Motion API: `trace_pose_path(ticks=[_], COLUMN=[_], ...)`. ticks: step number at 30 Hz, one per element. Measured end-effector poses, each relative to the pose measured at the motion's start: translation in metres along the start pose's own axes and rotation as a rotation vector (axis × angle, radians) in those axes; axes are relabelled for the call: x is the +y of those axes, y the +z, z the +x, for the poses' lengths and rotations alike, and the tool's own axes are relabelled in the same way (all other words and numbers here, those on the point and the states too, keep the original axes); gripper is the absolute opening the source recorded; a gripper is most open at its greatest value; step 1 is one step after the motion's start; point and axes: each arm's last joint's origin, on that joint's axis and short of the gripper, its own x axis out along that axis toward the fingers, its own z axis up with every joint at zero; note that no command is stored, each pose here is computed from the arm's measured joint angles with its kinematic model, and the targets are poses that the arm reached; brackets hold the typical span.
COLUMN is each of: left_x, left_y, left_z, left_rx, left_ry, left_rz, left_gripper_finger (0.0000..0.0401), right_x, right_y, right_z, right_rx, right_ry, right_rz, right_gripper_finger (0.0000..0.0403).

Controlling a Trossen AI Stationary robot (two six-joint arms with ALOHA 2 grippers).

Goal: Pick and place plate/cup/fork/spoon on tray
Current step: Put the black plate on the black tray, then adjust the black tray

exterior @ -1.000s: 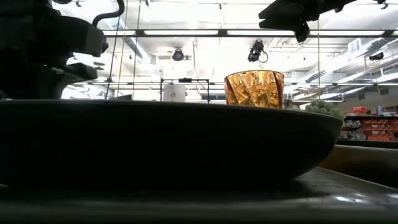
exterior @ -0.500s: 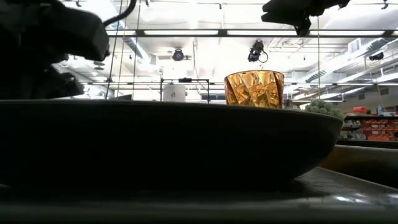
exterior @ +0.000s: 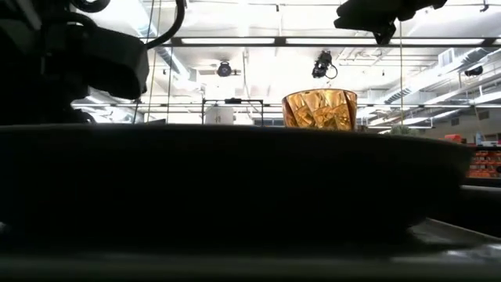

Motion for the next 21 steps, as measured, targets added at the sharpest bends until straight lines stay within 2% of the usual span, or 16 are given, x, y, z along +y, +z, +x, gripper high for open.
trace_pose_path(ticks=[4, 9, 12, 17, 21], left_x=[-0.003, -0.004, -0.004, 0.006, 0.011], left_y=[0.002, 0.000, -0.003, -0.007, -0.007], left_z=[0.003, 0.004, 0.004, 0.003, 0.000], left_rx=[-0.022, -0.031, 0.003, 0.080, 0.112], left_ry=[-0.021, -0.015, -0.020, 0.058, 0.095], left_rz=[-0.033, -0.018, 0.008, 0.058, 0.058], left_gripper_finger=[0.0011, 0.0011, 0.0011, 0.0011, 0.0011], right_x=[0.000, 0.000, -0.007, -0.043, -0.083], right_y=[0.000, 0.000, 0.003, 0.010, 0.003], right_z=[0.000, 0.000, 0.004, 0.025, 0.044], right_rx=[0.004, 0.002, -0.003, 0.119, 0.228], right_ry=[-0.001, -0.001, -0.053, -0.192, -0.291], right_rz=[-0.017, -0.054, -0.065, -0.052, -0.022], right_gripper_finger=[0.0126, 0.0126, 0.0125, 0.0117, 0.0116])
